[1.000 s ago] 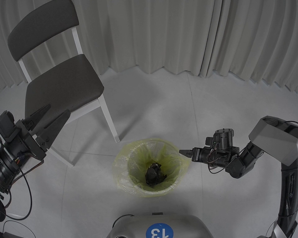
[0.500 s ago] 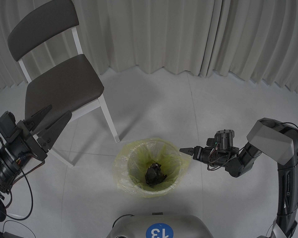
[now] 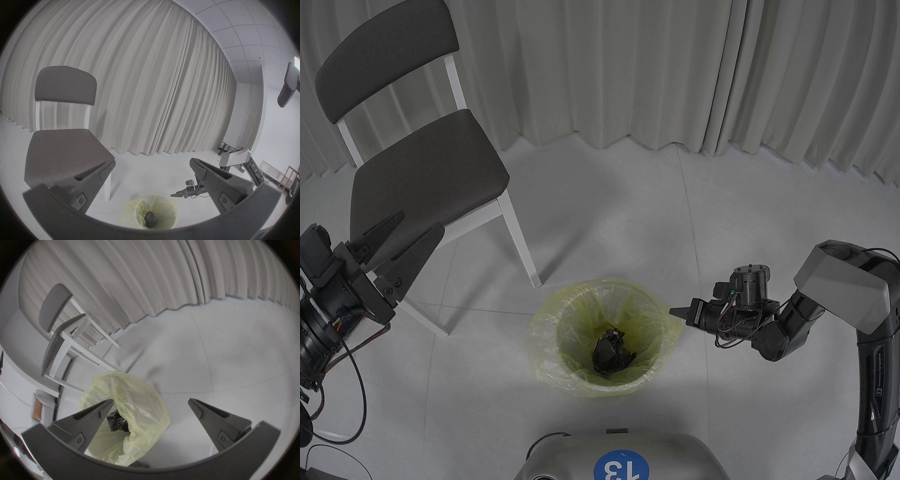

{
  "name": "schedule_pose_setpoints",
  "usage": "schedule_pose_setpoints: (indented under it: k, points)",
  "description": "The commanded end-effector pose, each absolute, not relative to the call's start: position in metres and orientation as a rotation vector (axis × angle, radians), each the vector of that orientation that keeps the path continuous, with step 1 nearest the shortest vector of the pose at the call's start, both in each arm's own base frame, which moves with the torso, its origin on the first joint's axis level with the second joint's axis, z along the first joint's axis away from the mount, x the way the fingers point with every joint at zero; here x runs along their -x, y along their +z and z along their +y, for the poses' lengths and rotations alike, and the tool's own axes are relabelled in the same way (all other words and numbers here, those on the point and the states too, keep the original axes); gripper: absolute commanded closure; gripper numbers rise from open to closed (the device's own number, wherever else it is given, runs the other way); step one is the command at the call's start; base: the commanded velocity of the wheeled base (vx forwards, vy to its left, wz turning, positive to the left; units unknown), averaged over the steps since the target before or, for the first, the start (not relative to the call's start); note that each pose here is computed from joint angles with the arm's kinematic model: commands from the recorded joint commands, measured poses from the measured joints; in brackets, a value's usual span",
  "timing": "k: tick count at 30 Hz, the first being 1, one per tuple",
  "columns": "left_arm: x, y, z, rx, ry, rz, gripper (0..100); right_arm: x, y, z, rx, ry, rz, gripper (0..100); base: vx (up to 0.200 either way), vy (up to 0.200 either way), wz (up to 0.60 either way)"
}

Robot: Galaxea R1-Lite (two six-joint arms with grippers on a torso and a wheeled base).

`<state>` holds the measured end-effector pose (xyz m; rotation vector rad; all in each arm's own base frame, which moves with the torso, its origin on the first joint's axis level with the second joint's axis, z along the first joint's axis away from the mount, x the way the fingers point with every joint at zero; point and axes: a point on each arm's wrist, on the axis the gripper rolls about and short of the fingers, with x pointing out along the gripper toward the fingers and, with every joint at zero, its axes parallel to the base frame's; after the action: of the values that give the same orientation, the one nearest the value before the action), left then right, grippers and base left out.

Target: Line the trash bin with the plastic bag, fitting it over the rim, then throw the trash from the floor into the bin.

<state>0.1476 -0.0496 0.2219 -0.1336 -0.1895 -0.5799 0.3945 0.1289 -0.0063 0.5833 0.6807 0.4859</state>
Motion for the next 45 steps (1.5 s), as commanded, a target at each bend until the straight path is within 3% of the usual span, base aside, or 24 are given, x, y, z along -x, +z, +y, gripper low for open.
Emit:
schedule_pose_setpoints:
  k: [1, 12, 32, 45]
  points:
    - [-0.147, 0.222, -0.050, 0.134, -0.580, -0.191, 0, -0.393, -0.008, 0.130, -0.581, 0.488, 0.690, 100, 0.000, 0.000, 0.00]
    - [-0.147, 0.222, -0.050, 0.134, -0.580, -0.191, 0, -0.395, -0.015, 0.126, -0.550, 0.480, 0.695, 100, 0.000, 0.000, 0.00]
    - [-0.152, 0.215, -0.053, 0.135, -0.589, -0.154, 0, -0.412, -0.057, 0.146, -0.172, 0.537, 0.703, 100, 0.000, 0.000, 0.00]
    - [-0.153, 0.214, -0.053, 0.135, -0.589, -0.148, 0, -0.432, -0.062, 0.155, -0.149, 0.534, 0.717, 100, 0.000, 0.000, 0.00]
